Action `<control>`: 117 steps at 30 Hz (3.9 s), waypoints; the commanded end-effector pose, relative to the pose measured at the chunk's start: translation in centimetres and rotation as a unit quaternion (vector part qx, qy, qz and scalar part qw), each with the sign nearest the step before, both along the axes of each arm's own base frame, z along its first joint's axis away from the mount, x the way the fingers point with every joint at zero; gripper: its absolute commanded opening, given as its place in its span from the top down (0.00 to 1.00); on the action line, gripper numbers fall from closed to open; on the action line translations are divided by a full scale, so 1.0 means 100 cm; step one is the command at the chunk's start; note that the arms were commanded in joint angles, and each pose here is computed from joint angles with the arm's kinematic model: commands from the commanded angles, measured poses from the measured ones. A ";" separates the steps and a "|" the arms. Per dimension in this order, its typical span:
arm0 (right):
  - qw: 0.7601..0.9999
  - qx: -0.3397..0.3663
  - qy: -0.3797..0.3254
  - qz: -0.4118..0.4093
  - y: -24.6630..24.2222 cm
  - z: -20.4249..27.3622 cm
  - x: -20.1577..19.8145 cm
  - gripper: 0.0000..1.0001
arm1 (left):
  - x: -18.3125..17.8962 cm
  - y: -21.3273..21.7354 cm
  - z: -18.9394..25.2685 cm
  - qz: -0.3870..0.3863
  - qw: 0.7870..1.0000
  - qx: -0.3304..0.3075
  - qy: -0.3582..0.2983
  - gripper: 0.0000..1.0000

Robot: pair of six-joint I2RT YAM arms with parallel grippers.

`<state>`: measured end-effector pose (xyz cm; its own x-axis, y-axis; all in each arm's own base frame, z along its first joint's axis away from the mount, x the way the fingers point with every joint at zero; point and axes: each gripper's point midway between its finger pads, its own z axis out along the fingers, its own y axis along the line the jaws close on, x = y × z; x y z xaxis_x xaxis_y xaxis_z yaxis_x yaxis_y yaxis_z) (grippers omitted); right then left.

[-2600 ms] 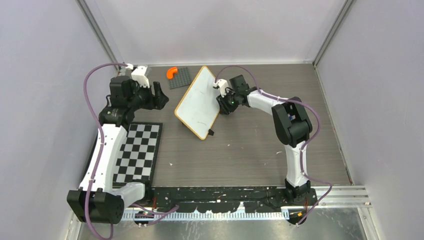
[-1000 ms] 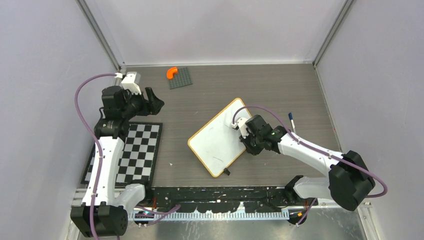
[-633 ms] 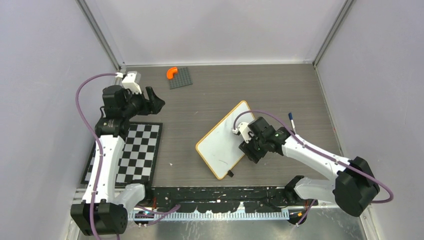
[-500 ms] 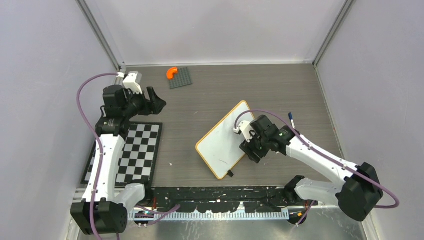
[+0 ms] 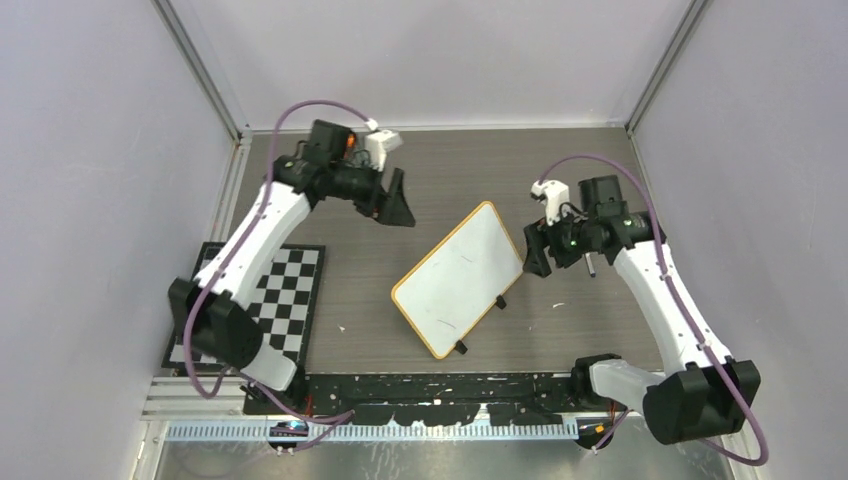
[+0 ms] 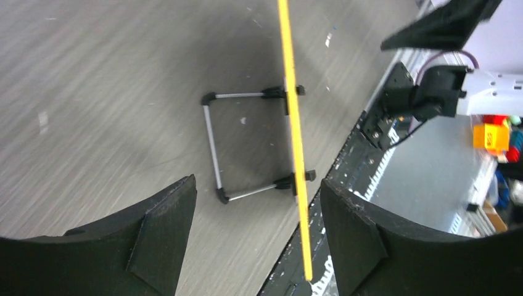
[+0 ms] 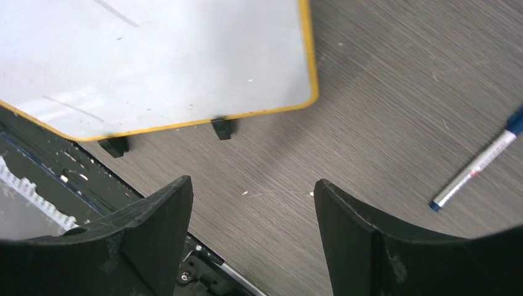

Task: Write a sentence on the whiteboard
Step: Adjust the whiteboard at the center of the board, then pick up the whiteboard marker from the center of the board, then pass from the right arm to the left

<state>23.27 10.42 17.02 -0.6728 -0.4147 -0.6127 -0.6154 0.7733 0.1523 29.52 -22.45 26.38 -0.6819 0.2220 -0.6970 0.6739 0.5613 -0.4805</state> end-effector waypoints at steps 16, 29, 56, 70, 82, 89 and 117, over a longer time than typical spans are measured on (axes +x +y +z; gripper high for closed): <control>0.988 0.045 0.035 -0.141 -0.079 0.006 0.011 0.22 | -0.054 -0.097 -0.076 -0.174 0.966 0.099 0.162 0.66; 0.988 0.043 0.043 -0.142 -0.083 0.006 0.013 0.22 | -0.067 -0.078 -0.055 -0.124 0.971 0.117 0.170 1.00; 0.962 -0.116 0.089 -0.229 -0.164 -0.070 0.061 0.34 | -0.052 -0.058 -0.026 -0.095 0.984 0.132 0.070 0.19; 0.947 -0.155 0.138 -0.247 -0.189 -0.141 0.092 0.51 | -0.024 -0.007 0.034 0.013 0.992 0.090 -0.083 0.00; 0.947 -0.162 0.158 -0.228 -0.187 -0.172 0.089 0.93 | -0.026 0.007 0.017 0.030 0.989 0.120 -0.084 0.00; 0.968 -0.090 0.105 -0.207 -0.160 -0.090 0.101 1.00 | -0.034 0.007 0.030 -0.003 0.988 0.118 -0.102 0.00; 0.936 0.236 0.148 0.213 0.120 0.134 -0.090 1.00 | -0.111 -0.073 0.108 -0.443 0.550 0.220 -0.673 0.09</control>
